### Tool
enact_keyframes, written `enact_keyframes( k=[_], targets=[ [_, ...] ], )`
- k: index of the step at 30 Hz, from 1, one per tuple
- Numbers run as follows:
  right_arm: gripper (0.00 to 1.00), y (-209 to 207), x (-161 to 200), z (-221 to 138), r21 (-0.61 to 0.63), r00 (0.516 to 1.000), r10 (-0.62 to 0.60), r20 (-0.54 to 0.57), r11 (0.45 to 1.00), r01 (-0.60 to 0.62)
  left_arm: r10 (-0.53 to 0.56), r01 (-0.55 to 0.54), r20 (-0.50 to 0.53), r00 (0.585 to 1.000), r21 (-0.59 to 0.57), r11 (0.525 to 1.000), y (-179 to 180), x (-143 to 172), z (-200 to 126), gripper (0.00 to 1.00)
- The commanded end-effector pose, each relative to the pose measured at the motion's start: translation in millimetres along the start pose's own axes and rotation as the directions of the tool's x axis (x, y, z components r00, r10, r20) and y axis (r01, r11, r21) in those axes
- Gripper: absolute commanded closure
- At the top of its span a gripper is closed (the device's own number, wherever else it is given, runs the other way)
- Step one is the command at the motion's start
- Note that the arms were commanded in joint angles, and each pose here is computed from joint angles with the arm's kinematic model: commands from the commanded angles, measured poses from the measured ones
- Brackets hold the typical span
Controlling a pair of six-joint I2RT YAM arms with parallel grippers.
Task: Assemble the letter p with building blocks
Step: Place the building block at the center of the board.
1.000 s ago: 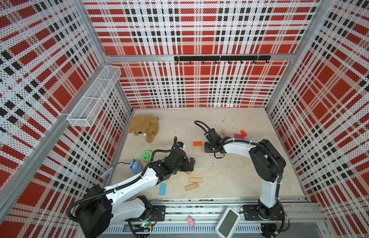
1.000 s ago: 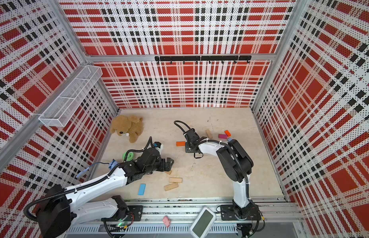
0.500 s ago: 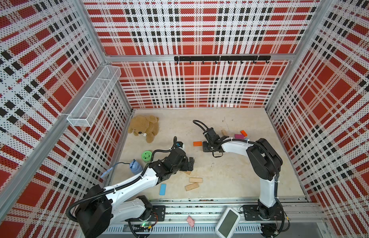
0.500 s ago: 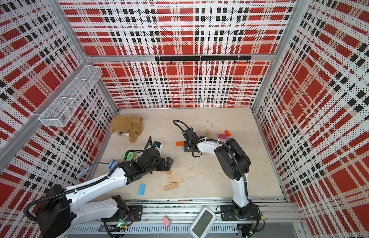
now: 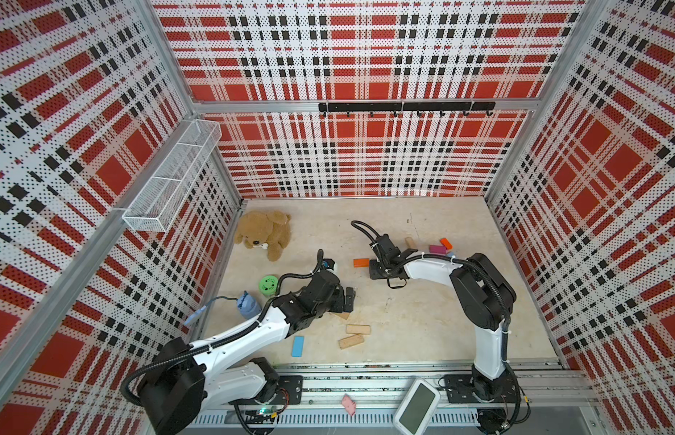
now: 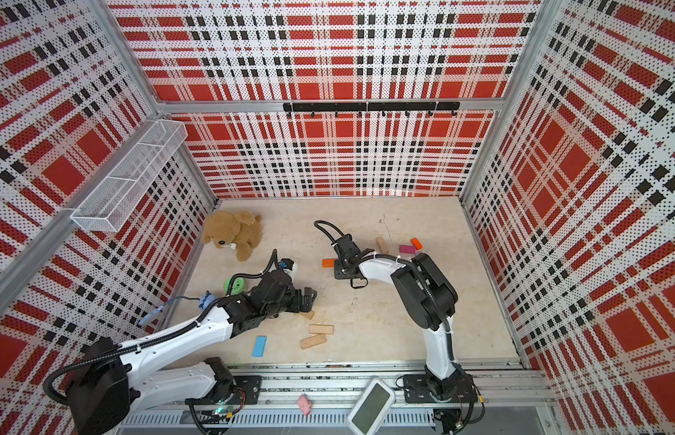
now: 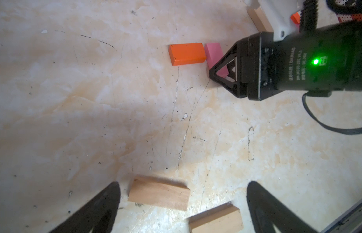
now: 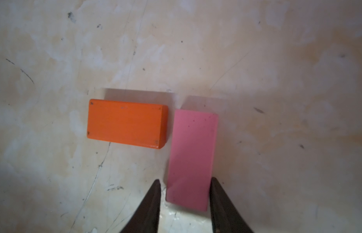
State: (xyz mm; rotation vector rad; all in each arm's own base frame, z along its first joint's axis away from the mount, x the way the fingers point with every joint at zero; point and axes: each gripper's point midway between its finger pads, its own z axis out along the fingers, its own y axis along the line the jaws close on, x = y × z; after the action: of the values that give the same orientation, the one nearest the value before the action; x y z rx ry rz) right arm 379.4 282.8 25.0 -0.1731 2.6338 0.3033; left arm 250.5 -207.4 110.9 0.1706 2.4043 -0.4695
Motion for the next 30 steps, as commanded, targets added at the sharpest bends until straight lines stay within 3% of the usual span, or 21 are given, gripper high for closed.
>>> enact_keyframes(
  k=[1,7,11,18,23,30],
  targets=[
    [0.52,3.1,3.2,2.9,-0.002,1.000,0.001,-0.018,1.000,-0.001,0.003,-0.003,0.038,0.999,-0.002,1.000,-4.6,-16.1,-4.7,0.01],
    [0.37,6.5,-6.4,-14.5,-0.023,1.000,0.003,0.020,1.000,-0.003,0.000,0.000,0.037,0.999,-0.001,1.000,-4.6,-15.9,-5.1,0.01],
    [0.33,6.1,-21.5,-30.5,-0.071,0.997,0.008,0.076,0.997,-0.003,-0.003,0.002,0.037,0.999,0.003,1.000,-6.0,-15.7,-5.6,0.01],
    [0.36,11.2,-48.8,-47.3,-0.295,0.980,0.058,0.193,0.955,0.001,0.001,-0.001,0.046,0.999,-0.003,1.000,-4.3,-17.9,-6.7,0.01],
    [0.45,-3.2,-57.8,-38.0,-0.367,0.967,0.146,0.211,0.928,-0.060,0.004,-0.002,0.060,0.998,-0.028,1.000,0.7,-19.7,-5.8,0.01],
    [0.46,-5.2,-77.8,-37.5,-0.412,0.959,0.190,0.210,0.907,-0.089,0.013,-0.010,0.062,0.998,-0.044,0.999,3.5,-19.8,-5.8,0.01]
  ],
)
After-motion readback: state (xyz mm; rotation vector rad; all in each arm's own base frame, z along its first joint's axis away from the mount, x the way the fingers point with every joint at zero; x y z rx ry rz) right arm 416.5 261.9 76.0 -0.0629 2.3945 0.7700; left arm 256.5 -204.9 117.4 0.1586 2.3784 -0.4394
